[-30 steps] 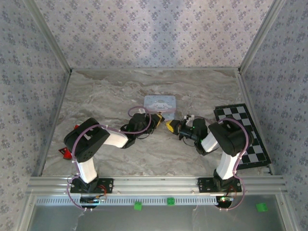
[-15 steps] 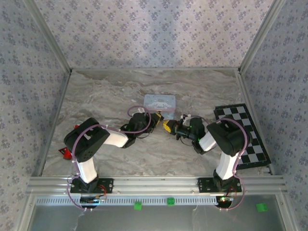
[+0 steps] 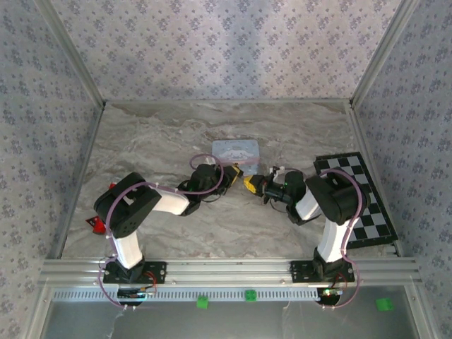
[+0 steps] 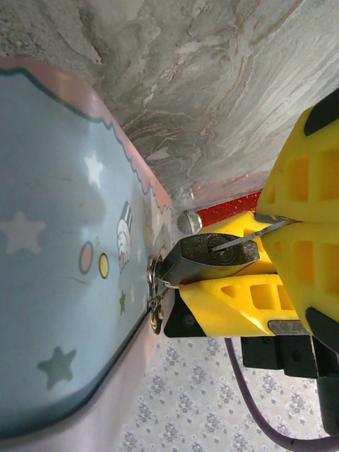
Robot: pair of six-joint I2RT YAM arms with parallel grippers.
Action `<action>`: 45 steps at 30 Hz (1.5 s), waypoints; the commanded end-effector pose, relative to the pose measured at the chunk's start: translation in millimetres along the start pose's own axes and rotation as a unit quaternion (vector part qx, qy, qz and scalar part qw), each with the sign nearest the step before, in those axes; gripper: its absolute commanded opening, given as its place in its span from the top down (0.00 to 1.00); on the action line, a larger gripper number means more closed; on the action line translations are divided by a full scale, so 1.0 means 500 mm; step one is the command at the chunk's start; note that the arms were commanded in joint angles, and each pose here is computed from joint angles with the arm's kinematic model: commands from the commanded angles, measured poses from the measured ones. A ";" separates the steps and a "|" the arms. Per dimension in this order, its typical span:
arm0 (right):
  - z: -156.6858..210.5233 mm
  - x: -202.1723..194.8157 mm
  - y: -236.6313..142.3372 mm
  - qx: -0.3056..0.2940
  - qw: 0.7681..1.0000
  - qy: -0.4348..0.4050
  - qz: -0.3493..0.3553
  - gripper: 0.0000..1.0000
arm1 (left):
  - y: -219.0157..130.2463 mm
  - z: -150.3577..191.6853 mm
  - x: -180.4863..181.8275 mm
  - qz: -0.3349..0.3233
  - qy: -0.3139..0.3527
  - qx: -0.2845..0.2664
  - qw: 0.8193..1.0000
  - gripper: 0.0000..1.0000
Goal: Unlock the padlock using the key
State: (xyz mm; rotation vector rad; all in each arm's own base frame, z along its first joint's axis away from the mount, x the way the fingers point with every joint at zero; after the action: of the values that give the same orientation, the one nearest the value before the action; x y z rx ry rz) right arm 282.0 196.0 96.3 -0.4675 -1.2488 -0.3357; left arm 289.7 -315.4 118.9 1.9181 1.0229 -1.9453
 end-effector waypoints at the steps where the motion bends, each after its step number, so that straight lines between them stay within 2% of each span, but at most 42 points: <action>1: -0.030 0.050 -0.001 -0.031 0.999 -0.013 -0.033 1.00 | -0.005 0.121 -0.079 0.078 0.032 0.157 0.984 1.00; 10: -0.053 0.006 -0.015 -0.027 0.999 -0.013 0.038 1.00 | -0.011 0.121 -0.051 0.057 0.032 0.155 0.986 1.00; 19: -0.083 0.019 -0.018 -0.020 0.999 -0.016 0.025 1.00 | -0.011 0.118 -0.052 0.051 0.047 0.158 0.985 1.00; 33: -0.050 0.058 -0.002 -0.008 0.996 -0.064 0.058 1.00 | -0.006 0.122 -0.055 0.055 0.049 0.164 0.984 1.00; 45: -0.030 0.022 0.032 0.001 0.999 -0.037 0.000 1.00 | -0.009 0.121 -0.113 0.117 0.026 0.159 0.980 1.00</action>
State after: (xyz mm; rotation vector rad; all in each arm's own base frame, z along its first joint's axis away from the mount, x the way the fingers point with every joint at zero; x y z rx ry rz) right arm 295.9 190.7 86.6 -0.5314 -1.2443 -0.2218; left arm 288.6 -315.9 109.5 1.9444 1.0722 -1.9649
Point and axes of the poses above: each hand's point on the last joint's axis, 136 mm out from that joint toward the fingers, its own y axis out along the fingers, its own x axis along the line the jaws close on, z = x × y, the point moved 5 cm from there along -y, back along the fingers, and after that the axes turned 5 degrees about y, right-handed, at the moved point
